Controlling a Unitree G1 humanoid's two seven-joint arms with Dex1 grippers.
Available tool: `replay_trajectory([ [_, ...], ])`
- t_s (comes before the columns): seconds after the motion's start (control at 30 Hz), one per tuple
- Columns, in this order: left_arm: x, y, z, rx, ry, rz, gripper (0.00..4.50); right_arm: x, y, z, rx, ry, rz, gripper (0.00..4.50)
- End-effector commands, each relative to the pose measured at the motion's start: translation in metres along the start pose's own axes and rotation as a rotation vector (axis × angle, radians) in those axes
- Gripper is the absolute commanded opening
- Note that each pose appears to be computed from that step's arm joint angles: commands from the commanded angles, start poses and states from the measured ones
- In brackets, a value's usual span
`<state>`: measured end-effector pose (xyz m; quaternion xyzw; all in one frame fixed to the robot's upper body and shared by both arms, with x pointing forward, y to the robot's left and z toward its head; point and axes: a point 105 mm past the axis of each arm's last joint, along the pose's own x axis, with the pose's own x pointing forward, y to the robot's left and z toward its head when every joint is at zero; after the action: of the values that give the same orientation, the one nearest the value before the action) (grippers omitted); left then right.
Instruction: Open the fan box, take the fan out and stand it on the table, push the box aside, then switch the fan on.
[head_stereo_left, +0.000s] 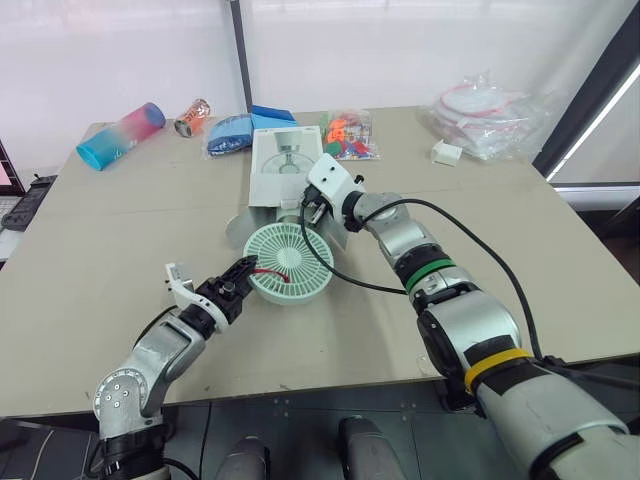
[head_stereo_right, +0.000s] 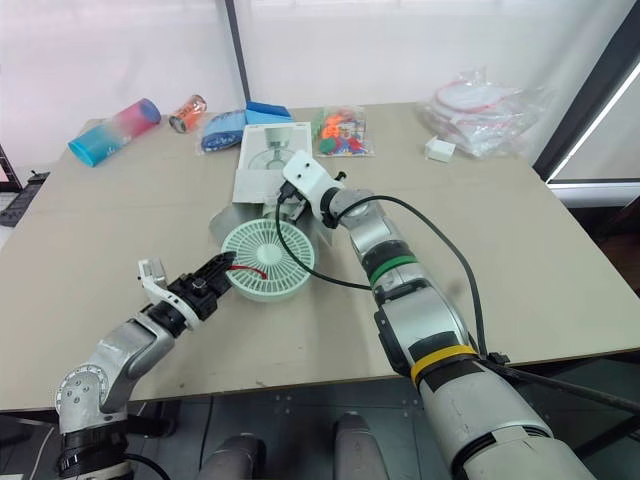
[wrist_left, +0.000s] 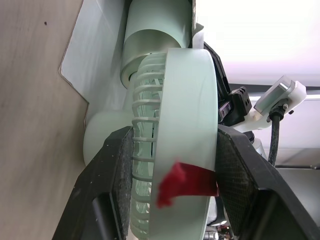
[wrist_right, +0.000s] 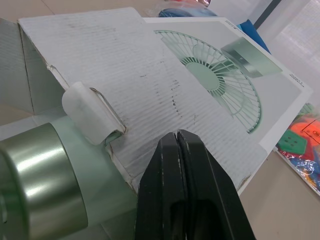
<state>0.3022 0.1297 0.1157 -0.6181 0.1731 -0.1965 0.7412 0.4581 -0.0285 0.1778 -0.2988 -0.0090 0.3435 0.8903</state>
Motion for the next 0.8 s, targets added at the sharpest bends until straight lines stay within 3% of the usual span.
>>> replay_trajectory([
  [0.03,0.0,0.015,-0.003,0.041,0.036,0.093,2.87,0.002,-0.003,0.016,0.005,-0.041,0.005,0.0],
  [0.1,0.002,0.012,-0.005,0.054,0.055,0.074,3.11,0.001,-0.002,0.021,0.005,-0.062,0.025,0.0],
  [0.13,0.002,0.011,-0.007,0.063,0.069,0.066,3.66,0.001,-0.002,0.022,0.018,-0.068,0.035,0.25],
  [0.2,0.001,0.011,-0.009,0.077,0.097,0.064,4.36,-0.001,-0.005,0.024,0.037,-0.079,0.045,0.79],
  [0.3,-0.006,0.013,-0.015,0.111,0.152,0.06,4.5,-0.006,-0.017,0.036,0.075,-0.133,0.009,1.69],
  [0.43,-0.024,0.01,-0.019,0.158,0.215,0.023,4.5,-0.022,-0.026,0.054,0.132,-0.24,0.053,3.34],
  [0.6,-0.053,0.015,-0.023,0.249,0.31,0.025,4.5,-0.062,-0.031,0.062,0.167,-0.344,0.119,3.34],
  [0.8,-0.068,0.032,-0.024,0.311,0.375,0.081,4.5,-0.081,-0.025,0.05,0.162,-0.316,0.133,3.34],
])
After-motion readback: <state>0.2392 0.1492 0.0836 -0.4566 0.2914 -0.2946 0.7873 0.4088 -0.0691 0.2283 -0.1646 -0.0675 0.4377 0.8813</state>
